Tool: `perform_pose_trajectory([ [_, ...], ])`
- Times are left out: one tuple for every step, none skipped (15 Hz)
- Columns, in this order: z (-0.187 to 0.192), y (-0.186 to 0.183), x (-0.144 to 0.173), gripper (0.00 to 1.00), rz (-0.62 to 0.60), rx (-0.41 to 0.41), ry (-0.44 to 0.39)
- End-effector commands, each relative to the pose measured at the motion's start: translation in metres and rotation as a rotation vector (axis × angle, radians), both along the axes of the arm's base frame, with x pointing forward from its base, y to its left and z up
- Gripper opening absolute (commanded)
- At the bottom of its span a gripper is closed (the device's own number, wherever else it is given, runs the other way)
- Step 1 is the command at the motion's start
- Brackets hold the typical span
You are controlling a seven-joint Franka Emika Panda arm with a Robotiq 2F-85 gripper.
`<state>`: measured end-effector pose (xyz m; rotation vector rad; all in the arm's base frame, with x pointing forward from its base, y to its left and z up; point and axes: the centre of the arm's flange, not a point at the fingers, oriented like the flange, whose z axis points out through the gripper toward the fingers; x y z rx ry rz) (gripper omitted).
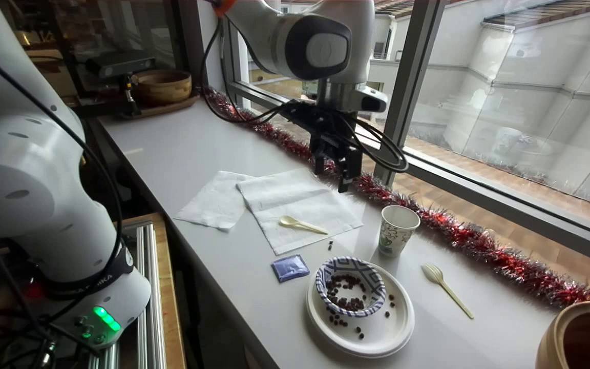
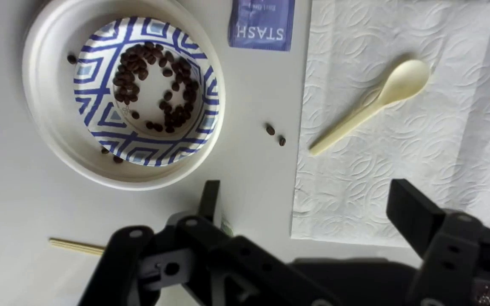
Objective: Put the cup upright
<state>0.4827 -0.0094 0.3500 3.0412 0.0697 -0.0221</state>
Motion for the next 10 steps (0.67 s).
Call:
perform_pose_trajectory([
  [0.0049,0.0066,-0.0041,1.0,0.017,-0.028,0.045],
  [0.0077,0.0117,-0.0069,1.0,0.028,-0.049,0.075],
  [0.0088,0.0141,-0.0077,1.0,0.033,-0.059,0.088],
  [0.0085,0.0143,-0.008,1.0,0.036,-0.063,0.094],
  [0.0081,0.014,-0.0082,1.0,0.036,-0.064,0.096],
  [0.008,0.0137,-0.0082,1.0,0.036,-0.065,0.096],
  [0.008,0.0136,-0.0082,1.0,0.036,-0.065,0.096],
  [0.008,0.0136,-0.0082,1.0,0.036,-0.066,0.096],
  [0.008,0.0136,-0.0082,1.0,0.037,-0.066,0.096],
  [0.008,0.0136,-0.0082,1.0,0.037,-0.066,0.096],
])
